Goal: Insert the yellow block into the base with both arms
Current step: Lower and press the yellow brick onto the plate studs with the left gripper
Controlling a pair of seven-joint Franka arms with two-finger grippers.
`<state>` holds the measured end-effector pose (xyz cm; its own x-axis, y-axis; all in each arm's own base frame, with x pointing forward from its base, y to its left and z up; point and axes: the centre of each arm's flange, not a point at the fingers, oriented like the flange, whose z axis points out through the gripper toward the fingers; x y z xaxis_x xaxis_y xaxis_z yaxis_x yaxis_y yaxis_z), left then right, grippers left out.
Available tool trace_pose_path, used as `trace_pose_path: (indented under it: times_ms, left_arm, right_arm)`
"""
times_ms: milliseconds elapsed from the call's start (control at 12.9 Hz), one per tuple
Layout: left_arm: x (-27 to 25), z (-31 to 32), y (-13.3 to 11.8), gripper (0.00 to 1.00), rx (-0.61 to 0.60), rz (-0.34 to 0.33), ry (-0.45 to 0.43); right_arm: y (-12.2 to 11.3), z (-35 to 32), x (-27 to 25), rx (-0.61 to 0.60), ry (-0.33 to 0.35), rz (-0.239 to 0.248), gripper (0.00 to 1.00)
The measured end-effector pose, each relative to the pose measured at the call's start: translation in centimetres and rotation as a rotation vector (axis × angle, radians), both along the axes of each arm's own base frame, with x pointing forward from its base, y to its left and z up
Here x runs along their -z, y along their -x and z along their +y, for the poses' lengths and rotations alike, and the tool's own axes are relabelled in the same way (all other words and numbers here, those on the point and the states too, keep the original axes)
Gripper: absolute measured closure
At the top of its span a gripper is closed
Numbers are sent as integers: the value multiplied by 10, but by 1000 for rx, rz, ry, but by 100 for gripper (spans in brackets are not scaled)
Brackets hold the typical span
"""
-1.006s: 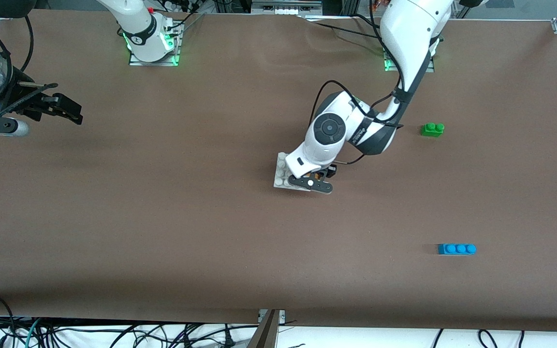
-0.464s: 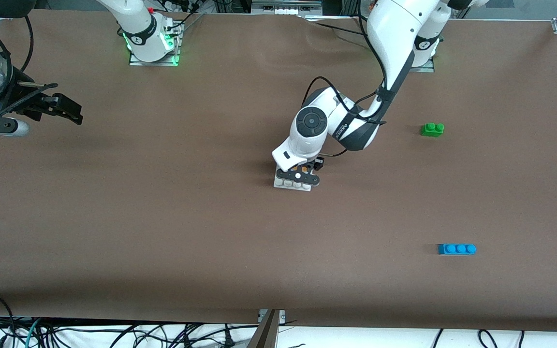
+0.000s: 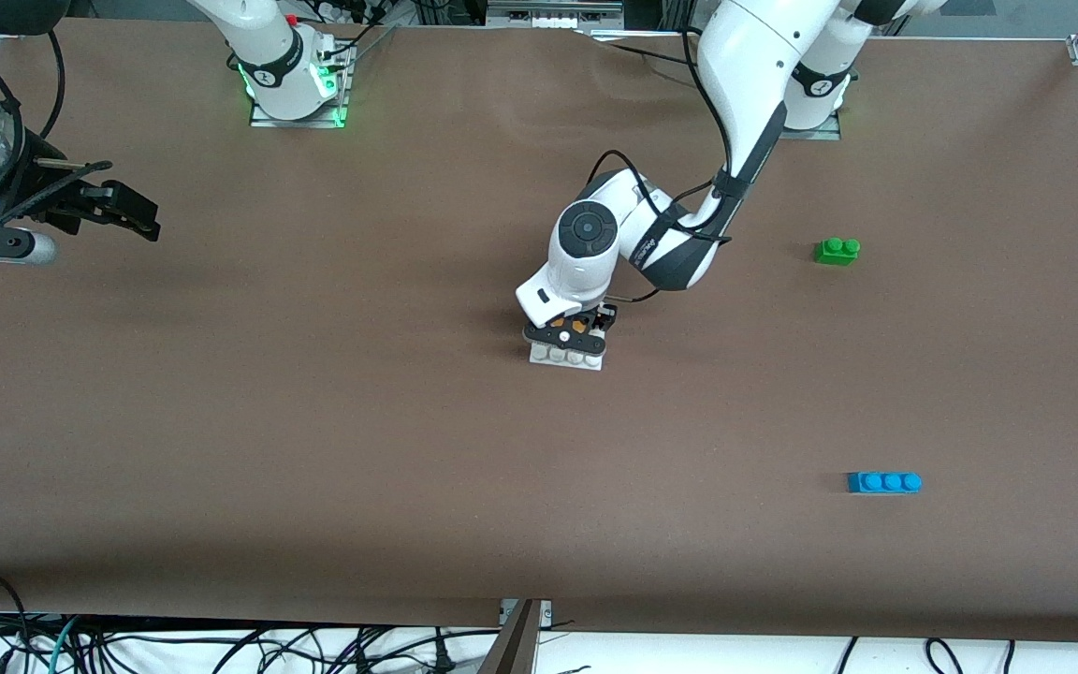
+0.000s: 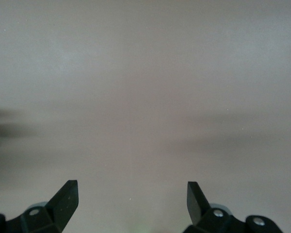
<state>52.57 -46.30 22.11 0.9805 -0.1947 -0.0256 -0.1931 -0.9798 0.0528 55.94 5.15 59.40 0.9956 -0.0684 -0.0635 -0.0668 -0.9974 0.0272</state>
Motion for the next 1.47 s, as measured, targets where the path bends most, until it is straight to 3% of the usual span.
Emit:
trace_pose_path:
  times_ms: [1470]
  left_arm:
    - [10,0,2,32,-37,13,-10]
  right_arm:
    - [0,0,0,0,0,0,0]
